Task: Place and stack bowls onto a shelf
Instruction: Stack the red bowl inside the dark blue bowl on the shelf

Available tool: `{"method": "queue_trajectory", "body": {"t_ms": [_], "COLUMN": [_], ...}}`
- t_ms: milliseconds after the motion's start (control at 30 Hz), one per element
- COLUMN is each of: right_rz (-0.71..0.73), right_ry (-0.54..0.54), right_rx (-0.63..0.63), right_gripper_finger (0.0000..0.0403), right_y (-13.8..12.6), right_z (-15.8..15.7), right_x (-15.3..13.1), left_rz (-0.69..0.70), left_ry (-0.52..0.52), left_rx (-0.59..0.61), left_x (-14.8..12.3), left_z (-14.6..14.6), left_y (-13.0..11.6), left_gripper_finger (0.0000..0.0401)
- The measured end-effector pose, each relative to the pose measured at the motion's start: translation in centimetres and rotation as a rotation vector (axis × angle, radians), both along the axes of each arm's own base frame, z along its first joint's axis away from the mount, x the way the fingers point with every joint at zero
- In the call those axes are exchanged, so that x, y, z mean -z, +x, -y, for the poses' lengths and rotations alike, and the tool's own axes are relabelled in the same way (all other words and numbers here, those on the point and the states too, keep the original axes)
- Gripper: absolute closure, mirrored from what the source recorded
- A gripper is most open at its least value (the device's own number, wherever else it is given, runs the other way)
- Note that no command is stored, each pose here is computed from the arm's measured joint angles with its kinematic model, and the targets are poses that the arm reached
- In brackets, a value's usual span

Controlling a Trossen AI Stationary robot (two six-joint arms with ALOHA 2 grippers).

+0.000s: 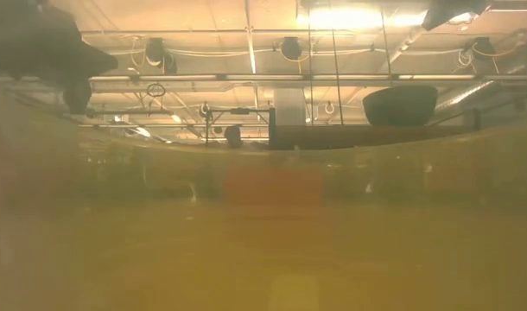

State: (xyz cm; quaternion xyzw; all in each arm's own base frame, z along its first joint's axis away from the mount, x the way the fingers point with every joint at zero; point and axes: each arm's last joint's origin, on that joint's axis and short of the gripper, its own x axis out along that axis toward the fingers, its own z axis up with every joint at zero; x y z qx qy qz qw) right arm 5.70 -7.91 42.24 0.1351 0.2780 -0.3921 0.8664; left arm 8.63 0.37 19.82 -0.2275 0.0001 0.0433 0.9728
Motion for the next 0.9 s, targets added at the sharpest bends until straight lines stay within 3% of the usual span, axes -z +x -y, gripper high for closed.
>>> {"method": "queue_trajectory", "body": {"t_ms": [167, 367, 567, 800, 900], "right_rz": [0.017, 0.094, 0.112, 0.114, 0.112], "right_ry": [0.012, 0.063, 0.073, 0.068, 0.067], "right_rx": [-0.027, -0.151, -0.188, -0.192, -0.194], "right_gripper_finger": [0.0323, 0.0323, 0.0323, 0.0323, 0.0323], "right_y": [0.1, 0.4, 0.5, 0.5, 0.5], "right_z": [-0.1, -0.4, -0.5, -0.5, -0.5], "right_x": [0.0, -0.1, -0.1, -0.1, -0.1], "left_rz": [0.003, -0.306, -0.618, -0.802, -0.867], "left_ry": [0.115, 0.200, 0.155, 0.119, 0.055], "left_rx": [-0.045, -0.096, -0.081, -0.045, -0.069], "left_x": [-3.3, -7.8, -11.1, -12.9, -12.6], "left_z": [-0.1, -0.3, -0.3, -0.3, -0.3], "left_y": [-1.0, -1.9, -1.4, 0.3, 0.9], "left_gripper_finger": [0.0375, 0.0375, 0.0375, 0.0392, 0.0394]}}
